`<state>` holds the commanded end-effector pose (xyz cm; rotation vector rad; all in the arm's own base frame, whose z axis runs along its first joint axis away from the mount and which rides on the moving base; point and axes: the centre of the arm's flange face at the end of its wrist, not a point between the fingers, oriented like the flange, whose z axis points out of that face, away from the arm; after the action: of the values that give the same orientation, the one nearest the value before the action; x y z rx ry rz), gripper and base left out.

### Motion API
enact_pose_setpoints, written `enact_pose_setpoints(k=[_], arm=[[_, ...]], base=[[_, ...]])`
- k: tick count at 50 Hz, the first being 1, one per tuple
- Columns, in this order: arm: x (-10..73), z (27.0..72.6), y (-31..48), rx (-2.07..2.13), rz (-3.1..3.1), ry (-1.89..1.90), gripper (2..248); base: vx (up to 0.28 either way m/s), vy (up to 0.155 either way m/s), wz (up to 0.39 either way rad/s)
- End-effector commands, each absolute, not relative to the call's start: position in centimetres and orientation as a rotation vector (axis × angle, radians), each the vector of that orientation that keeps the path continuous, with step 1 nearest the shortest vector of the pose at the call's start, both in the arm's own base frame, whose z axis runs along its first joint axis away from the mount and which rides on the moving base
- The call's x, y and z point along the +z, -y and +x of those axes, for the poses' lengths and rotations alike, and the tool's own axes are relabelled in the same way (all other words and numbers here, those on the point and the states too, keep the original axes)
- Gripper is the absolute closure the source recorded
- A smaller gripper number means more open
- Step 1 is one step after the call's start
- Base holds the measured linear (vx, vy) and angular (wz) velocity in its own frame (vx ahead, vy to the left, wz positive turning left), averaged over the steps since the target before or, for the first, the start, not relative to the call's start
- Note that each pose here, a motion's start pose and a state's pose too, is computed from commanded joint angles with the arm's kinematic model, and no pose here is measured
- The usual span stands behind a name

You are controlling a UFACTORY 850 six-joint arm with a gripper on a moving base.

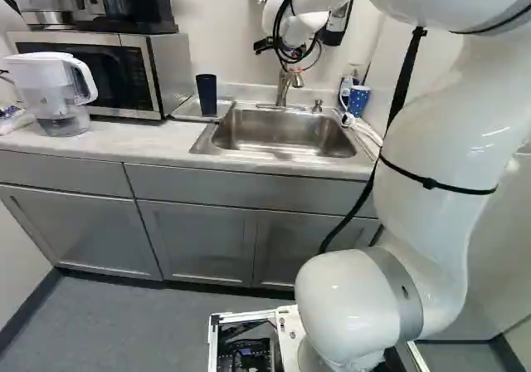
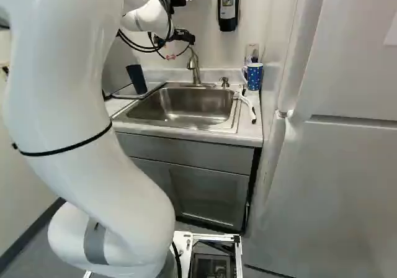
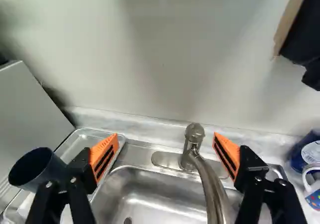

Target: Rinse the cup and place it in the tray

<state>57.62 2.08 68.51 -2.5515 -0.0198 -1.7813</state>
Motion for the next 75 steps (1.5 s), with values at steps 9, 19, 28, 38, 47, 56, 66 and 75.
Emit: enact_pose_setpoints(k=[9,19,28,38,47,56,66,75], arm=[[68.6,55.9,-1.3,-1.783,-2.559,0.003,3],[68.6,54.0,-0.4,-1.787,-2.567,-0.016,3],[68.5,52.3,0.4,-1.776,-2.585,-0.035,3],[68.1,50.2,1.2,-1.725,-2.628,-0.057,3],[67.4,48.3,1.8,-1.623,-2.697,-0.074,3],[66.6,47.6,1.8,-1.496,-2.766,-0.075,3],[65.9,47.1,1.7,-1.347,-2.837,-0.074,3],[65.2,46.5,1.7,-1.210,-2.894,-0.072,3]], base=[[0.000,0.000,0.000],[0.000,0.000,0.000],[0.000,0.000,0.000],[0.000,0.000,0.000],[0.000,0.000,0.000],[0.000,0.000,0.000],[0.000,0.000,0.000],[0.000,0.000,0.000]])
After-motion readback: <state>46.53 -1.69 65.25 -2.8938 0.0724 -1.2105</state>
